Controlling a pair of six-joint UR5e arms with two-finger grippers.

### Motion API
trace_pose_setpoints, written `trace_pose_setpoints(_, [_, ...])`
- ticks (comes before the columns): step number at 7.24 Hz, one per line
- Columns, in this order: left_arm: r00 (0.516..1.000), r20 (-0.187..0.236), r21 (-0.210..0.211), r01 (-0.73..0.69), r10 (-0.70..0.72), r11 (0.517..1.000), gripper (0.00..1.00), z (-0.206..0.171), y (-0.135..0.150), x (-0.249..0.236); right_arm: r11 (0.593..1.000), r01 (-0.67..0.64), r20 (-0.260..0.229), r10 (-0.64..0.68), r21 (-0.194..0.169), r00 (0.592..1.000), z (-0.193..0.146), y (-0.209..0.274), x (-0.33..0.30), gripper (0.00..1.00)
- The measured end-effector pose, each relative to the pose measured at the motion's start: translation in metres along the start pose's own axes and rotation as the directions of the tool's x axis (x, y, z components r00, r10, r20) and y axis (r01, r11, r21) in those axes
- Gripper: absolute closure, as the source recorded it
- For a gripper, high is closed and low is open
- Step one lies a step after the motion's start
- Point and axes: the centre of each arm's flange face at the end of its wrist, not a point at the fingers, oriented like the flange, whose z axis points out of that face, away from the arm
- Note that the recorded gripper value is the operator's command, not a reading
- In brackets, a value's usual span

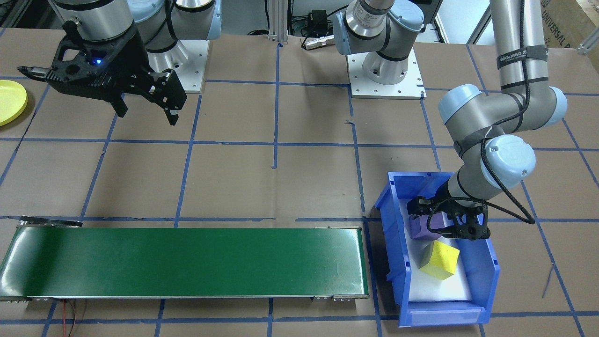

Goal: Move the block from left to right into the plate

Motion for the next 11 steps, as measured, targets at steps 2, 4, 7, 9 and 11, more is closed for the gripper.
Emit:
trace_pose_setpoints(2, [1.000,-0.002,0.000,0.001,-0.001,1.000,0.67,0.003,-0.002,0.000,1.000,0.000,0.000,0.000,-0.001,1.000,0.001,0.000,0.000,0.00])
trace_pose_setpoints(4, [1.000,0.021,0.120,-0.012,0.009,0.993,0.67,-0.050,-0.005,0.009,1.000,0.000,0.000,0.000,-0.002,1.000,0.001,0.000,0.000,0.00])
trace_pose_setpoints(7, [0.998,-0.003,0.321,-0.061,0.066,0.945,0.67,-0.157,0.008,0.063,1.000,0.000,0.001,0.000,-0.003,1.000,0.001,0.000,0.000,0.00])
trace_pose_setpoints(9, [0.993,-0.091,0.337,-0.035,0.070,0.941,0.67,-0.160,0.011,0.114,1.000,0.000,0.000,0.000,-0.003,1.000,0.001,0.000,0.000,0.00])
trace_pose_setpoints(11, [0.987,-0.113,0.328,-0.073,0.116,0.942,0.67,-0.119,-0.006,0.169,1.000,0.000,0.001,0.000,-0.003,1.000,0.001,0.000,0.000,0.00])
